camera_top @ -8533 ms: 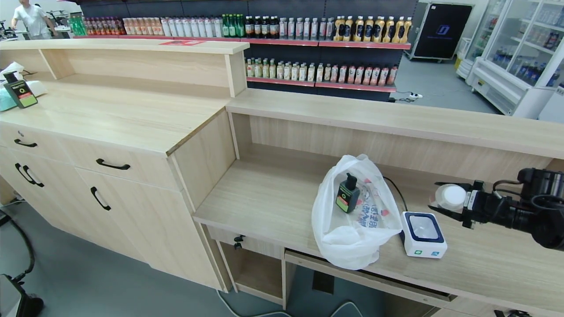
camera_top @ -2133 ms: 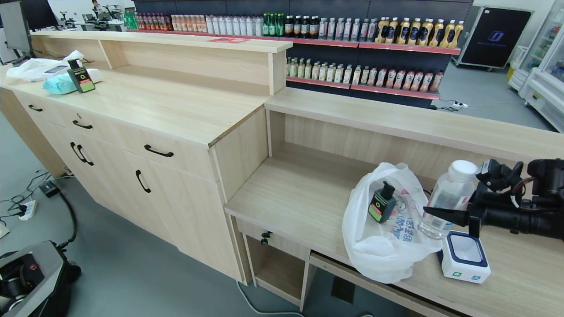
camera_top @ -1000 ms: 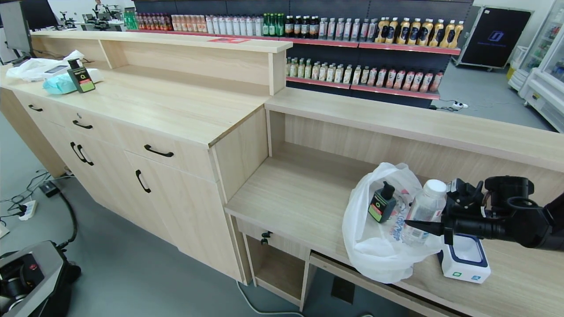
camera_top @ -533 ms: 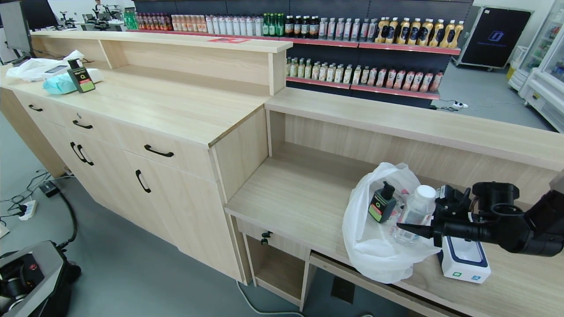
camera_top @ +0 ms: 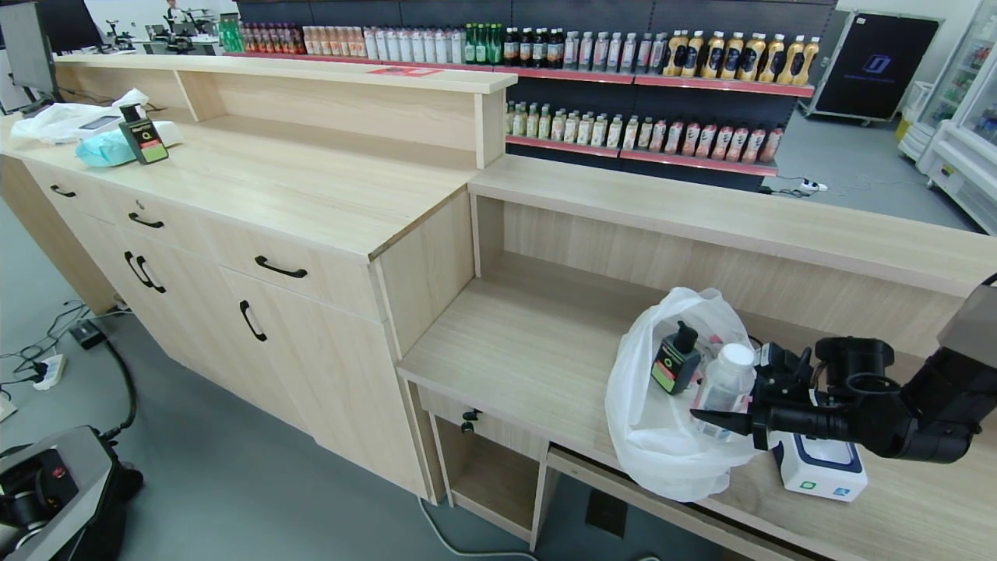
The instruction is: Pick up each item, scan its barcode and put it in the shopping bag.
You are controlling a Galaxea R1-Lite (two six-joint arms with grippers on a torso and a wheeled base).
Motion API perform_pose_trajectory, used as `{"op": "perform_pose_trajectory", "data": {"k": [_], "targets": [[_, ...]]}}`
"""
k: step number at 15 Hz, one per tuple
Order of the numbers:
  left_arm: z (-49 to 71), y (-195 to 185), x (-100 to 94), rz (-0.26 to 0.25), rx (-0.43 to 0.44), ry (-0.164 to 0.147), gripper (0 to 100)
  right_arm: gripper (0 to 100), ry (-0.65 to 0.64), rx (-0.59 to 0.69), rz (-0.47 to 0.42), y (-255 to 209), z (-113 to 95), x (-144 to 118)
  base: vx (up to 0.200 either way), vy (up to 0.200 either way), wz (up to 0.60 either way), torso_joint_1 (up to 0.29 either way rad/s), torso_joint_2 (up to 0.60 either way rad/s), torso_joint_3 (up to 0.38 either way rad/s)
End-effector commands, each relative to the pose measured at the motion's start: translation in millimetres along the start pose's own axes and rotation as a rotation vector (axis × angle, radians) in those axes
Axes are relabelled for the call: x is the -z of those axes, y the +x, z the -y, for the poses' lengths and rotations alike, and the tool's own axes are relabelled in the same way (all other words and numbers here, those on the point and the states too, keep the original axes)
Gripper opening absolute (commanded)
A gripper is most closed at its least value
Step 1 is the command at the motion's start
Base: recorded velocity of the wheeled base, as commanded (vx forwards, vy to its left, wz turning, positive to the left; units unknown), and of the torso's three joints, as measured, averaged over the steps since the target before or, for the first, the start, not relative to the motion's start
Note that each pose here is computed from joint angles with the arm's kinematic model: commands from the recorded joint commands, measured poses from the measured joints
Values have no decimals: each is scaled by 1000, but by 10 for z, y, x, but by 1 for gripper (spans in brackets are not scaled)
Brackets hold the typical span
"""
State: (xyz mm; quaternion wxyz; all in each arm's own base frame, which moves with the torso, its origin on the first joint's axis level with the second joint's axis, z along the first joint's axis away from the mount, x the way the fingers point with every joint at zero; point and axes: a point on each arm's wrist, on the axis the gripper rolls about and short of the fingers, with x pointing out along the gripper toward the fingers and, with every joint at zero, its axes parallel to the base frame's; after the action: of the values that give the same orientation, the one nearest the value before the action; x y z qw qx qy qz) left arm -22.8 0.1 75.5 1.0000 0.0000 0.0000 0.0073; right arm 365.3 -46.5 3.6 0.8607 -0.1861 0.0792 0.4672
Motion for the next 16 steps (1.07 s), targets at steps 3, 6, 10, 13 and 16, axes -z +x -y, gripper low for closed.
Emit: {"op": "perform_pose_trajectory", "data": {"k": [3, 6, 10, 13, 16], "targets": [[0, 0, 0, 0, -1, 0, 0, 0, 15, -7, -8, 34, -16, 93, 0, 0, 0, 0, 0, 0], [0, 0, 0, 0, -1, 0, 0, 0, 38, -2, -26, 19, -46, 147, 0, 0, 0, 0, 0, 0], [-1, 0, 0, 0, 1, 0, 0, 0, 31, 9, -25, -7, -20, 141, 0, 0, 0, 0, 0, 0], [0, 0, 0, 0, -1, 0, 0, 100, 43, 15, -32, -39, -24, 175, 0, 0, 0, 0, 0, 0], [0, 0, 0, 0, -1, 0, 0, 100, 37, 19, -27, -59, -8, 115, 0, 0, 0, 0, 0, 0]]}}
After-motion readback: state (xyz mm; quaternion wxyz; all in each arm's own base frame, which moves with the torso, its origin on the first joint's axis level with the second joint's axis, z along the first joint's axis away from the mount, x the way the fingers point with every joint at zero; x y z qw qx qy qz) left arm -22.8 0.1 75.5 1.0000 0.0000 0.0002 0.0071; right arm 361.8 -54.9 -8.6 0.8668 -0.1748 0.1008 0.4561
